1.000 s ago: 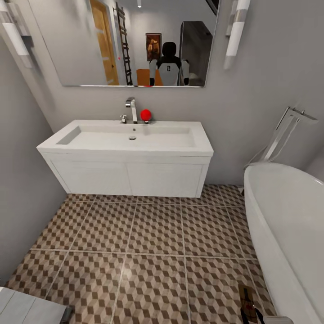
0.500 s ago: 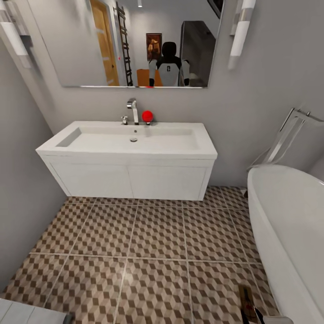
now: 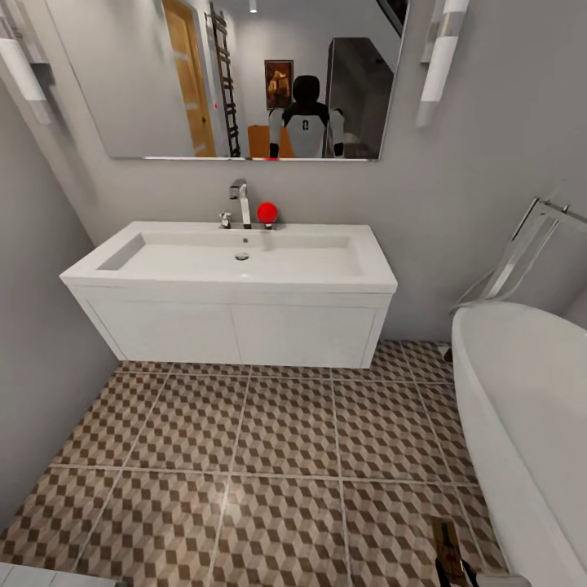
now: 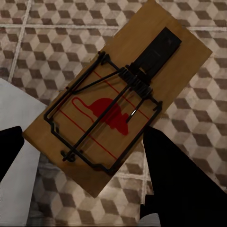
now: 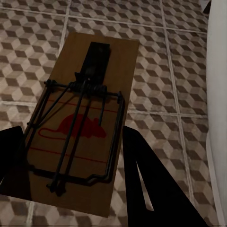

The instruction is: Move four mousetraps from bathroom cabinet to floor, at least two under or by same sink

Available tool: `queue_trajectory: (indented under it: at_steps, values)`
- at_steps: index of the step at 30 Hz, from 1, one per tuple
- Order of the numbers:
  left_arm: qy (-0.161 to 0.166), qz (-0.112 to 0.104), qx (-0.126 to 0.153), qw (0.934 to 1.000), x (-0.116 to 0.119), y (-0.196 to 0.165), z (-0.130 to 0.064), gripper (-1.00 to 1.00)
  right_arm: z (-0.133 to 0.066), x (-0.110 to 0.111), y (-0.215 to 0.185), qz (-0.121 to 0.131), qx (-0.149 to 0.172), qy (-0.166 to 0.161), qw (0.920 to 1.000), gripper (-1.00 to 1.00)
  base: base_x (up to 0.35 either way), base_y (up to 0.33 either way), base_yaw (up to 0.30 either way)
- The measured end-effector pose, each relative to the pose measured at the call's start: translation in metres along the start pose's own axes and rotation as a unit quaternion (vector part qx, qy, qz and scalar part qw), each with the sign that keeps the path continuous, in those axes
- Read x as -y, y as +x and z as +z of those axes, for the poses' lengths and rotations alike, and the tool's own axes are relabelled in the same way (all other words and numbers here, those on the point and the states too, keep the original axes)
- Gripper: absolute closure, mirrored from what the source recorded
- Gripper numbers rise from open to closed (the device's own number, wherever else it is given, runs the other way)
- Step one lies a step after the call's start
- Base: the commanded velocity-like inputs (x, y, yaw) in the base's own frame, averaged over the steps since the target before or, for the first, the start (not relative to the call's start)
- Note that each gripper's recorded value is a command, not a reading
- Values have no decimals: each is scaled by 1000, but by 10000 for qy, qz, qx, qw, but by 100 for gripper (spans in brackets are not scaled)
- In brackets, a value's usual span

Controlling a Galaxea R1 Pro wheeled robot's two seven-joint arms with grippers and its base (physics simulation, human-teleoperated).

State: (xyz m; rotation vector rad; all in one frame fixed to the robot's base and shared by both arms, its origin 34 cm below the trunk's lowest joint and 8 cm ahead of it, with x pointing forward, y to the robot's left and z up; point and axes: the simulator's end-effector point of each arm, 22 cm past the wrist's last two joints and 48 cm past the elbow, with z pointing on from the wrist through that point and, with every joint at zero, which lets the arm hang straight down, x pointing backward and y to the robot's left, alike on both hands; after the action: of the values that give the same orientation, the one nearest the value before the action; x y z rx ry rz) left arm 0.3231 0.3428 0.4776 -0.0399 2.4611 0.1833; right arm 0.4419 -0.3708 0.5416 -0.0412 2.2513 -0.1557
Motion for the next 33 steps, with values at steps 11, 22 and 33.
queue_trajectory:
  at_steps: [11, 22, 33]
  values:
    - [111, -75, -1311, 9913, 17, -41, 48, 100, 8, -22, 18, 196, -509, 6, 9985, 100, 0, 0, 0]
    - [14, -293, -971, 9948, 46, -182, 94, 100, 108, -38, -146, 474, -160, 22, 9987, 100, 0, 0, 0]
    - [-247, -555, 209, 9979, 61, -238, 98, 100, 117, -132, -205, -43, 344, -425, 9985, 100, 0, 0, 0]
